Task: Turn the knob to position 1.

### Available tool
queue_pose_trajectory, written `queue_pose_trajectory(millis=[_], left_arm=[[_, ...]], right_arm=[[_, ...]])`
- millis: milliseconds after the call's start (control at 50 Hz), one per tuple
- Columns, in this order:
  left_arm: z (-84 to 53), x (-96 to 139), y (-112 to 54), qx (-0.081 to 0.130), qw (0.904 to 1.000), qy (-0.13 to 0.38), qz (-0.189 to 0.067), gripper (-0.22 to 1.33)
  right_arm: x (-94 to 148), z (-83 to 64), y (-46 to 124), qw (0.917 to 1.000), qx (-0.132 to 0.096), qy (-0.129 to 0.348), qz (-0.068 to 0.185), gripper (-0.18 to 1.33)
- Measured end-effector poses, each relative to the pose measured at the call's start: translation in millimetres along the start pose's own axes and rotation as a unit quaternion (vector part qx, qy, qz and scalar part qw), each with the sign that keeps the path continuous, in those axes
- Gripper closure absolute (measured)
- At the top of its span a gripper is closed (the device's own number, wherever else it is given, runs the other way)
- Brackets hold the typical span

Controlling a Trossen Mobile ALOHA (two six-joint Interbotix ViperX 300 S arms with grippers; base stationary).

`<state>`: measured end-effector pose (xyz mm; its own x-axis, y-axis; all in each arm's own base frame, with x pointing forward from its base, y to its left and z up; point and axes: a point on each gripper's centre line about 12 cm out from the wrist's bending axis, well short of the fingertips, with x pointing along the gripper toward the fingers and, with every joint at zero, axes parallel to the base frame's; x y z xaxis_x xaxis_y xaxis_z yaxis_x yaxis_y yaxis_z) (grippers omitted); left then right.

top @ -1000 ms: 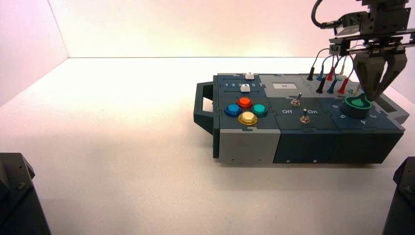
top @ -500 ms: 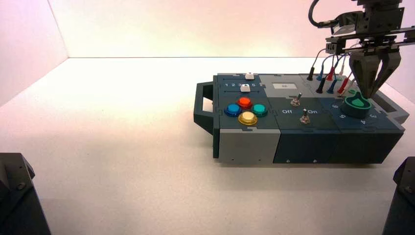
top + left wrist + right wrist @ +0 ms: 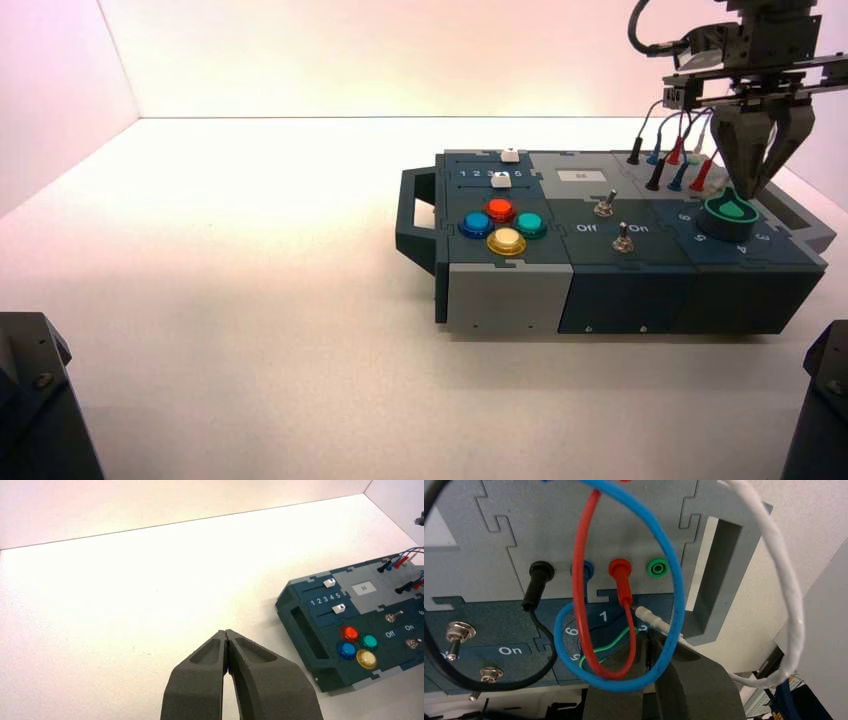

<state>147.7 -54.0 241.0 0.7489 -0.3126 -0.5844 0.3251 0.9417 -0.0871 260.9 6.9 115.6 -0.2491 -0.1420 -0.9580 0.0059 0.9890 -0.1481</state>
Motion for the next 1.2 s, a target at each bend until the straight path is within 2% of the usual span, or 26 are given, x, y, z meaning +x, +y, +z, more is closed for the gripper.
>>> queue_pose_trajectory(millis=[1200], left_arm=[[0.1, -0.3, -0.1, -0.001, 1.0000, -0.001, 0.000, 1.27]], right_arm=[[0.9, 3.7, 9.1, 0.9999, -0.010, 0.003, 0.002, 1.29]])
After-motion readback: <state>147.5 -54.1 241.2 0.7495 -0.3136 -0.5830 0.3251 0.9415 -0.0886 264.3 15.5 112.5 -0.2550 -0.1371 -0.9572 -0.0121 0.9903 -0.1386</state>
